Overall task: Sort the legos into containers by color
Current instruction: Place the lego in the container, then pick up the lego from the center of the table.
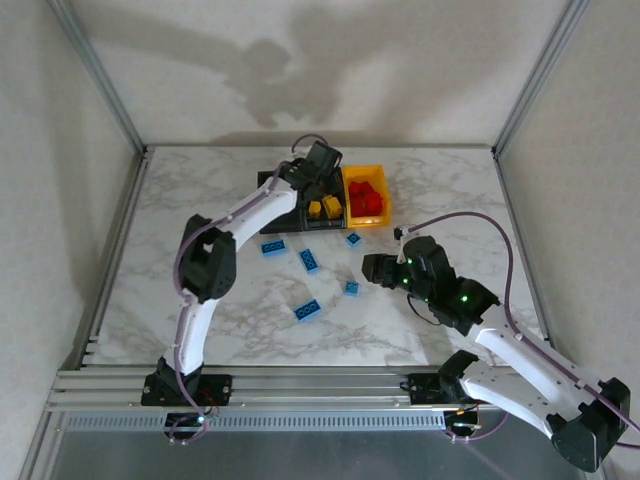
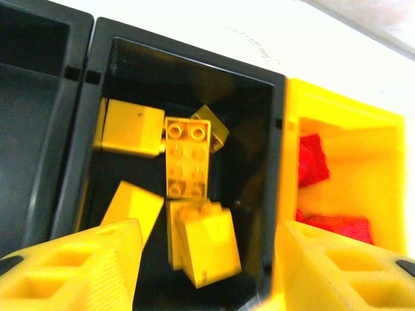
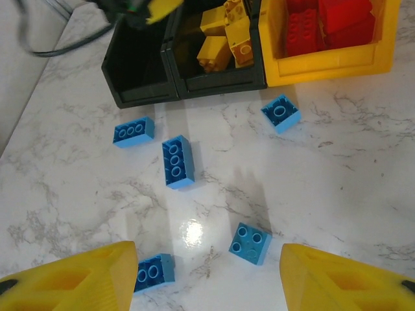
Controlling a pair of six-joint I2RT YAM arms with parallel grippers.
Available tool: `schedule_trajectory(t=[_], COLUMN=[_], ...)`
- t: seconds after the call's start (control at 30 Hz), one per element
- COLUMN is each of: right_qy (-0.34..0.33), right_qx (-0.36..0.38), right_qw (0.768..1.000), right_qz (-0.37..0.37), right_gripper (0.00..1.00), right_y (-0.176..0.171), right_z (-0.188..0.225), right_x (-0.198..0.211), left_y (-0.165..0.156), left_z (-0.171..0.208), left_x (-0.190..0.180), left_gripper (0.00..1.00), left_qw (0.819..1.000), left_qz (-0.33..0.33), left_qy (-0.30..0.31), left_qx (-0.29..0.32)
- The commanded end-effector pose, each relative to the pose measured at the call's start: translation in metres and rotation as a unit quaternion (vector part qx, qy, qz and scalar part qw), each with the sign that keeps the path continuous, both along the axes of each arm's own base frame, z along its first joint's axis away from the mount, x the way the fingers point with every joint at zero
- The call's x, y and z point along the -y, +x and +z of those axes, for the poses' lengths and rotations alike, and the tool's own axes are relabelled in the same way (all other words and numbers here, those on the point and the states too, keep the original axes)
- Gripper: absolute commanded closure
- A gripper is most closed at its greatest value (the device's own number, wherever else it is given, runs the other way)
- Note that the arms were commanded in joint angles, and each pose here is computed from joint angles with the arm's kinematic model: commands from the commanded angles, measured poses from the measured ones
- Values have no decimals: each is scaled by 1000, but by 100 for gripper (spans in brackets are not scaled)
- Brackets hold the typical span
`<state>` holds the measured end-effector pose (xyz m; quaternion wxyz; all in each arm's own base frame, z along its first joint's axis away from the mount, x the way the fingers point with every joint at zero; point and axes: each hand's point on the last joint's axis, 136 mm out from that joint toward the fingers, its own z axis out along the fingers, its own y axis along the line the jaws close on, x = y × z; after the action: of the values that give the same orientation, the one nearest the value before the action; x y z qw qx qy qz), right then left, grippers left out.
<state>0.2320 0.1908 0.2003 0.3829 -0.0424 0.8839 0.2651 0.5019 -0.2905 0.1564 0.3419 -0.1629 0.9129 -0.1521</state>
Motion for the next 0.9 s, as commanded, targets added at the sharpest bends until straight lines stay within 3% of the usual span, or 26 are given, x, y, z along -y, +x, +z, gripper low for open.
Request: schedule_trajectory(t=[0.0,0.43,0.67,0.87], right_qy=[17,31,68,51], right_qx=[12,-1,19,17], right_qw=[1000,998,990,986], right_qz=[1,53,124,156], right_gripper=[40,37,34,34], right_y=[6,8,-1,-8], right_z=[11,3,9,0], right_x=[-5,-32,-65,-92], left_y=[-26,-121,-149,-157], left_z=[48,13,-16,-49], left_x=[-8,-89,-120,-135], left_gripper=[42,34,29,23], left_qw=[999,998,995,991], left_qz=[-24,-13,-3,-2], left_qy=[-13,59,99,128], left_qx=[35,0,-16,-31])
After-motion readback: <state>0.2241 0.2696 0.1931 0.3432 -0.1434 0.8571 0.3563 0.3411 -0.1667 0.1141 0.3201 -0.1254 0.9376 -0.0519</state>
